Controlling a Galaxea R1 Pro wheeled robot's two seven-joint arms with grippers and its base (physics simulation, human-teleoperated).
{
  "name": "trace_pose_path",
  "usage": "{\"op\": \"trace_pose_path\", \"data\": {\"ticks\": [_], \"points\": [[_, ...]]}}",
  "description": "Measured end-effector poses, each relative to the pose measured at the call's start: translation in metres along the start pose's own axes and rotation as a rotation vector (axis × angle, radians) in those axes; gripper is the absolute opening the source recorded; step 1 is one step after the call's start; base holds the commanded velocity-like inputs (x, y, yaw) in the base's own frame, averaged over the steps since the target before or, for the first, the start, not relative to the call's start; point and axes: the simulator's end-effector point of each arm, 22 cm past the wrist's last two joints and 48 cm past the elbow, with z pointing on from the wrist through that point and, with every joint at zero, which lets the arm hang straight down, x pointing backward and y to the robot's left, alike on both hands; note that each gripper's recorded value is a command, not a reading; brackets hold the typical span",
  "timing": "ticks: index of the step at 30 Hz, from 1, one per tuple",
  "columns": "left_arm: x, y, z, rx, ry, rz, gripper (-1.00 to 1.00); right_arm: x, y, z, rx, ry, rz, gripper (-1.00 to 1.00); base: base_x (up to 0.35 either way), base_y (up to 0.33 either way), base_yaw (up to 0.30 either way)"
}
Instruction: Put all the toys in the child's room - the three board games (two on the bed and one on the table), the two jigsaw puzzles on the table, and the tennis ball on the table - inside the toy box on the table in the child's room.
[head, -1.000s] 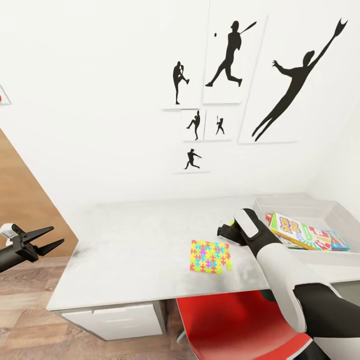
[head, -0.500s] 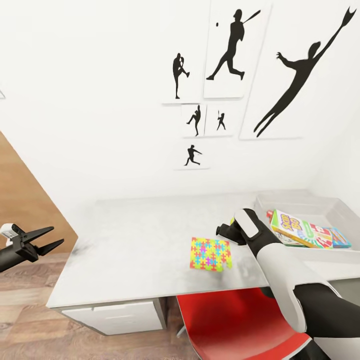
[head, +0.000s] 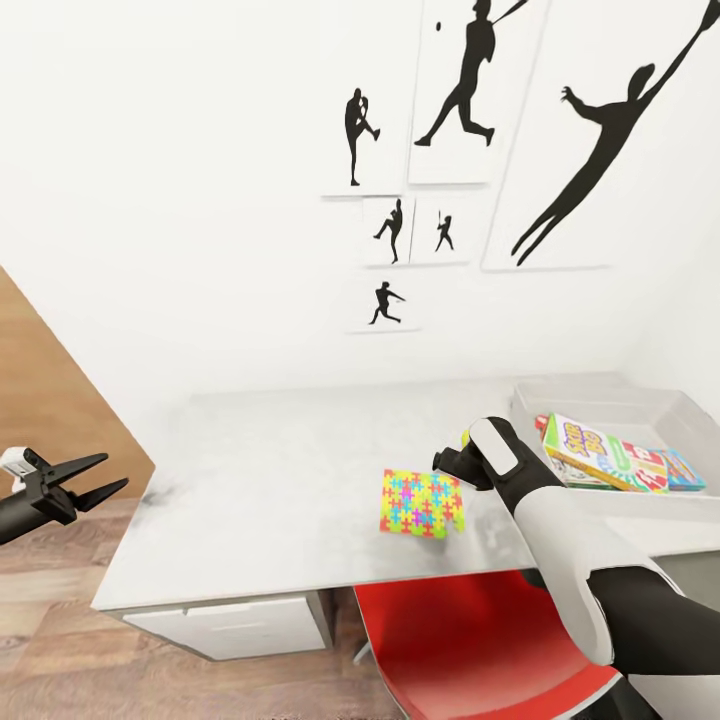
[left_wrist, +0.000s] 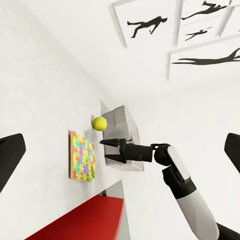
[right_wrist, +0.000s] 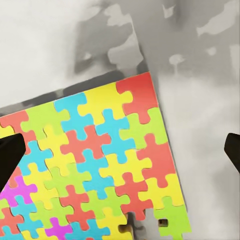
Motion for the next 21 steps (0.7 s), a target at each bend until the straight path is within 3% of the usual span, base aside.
{"op": "trace_pose_path", "data": {"ticks": [4, 12, 17, 21], "points": [[0.001, 0.004, 0.001, -0.004, 0.002, -0.006, 1.00, 0.001, 0.001, 0.004, -0.007, 0.006, 0.002, 1.00, 0.000, 0.000, 0.000], [0.002, 0.010, 0.002, -0.012, 0.004, -0.015, 1.00, -0.007, 0.005, 0.010, -0.107, 0.001, 0.018, 1.00, 0.000, 0.000, 0.000], [0.003, 0.014, 0.002, -0.016, 0.006, -0.018, 1.00, -0.007, 0.002, 0.014, -0.113, 0.004, 0.021, 1.00, 0.000, 0.000, 0.000], [0.003, 0.015, 0.003, -0.016, 0.002, 0.004, 1.00, -0.007, 0.000, 0.016, -0.110, 0.005, 0.023, 1.00, 0.000, 0.000, 0.000]]}}
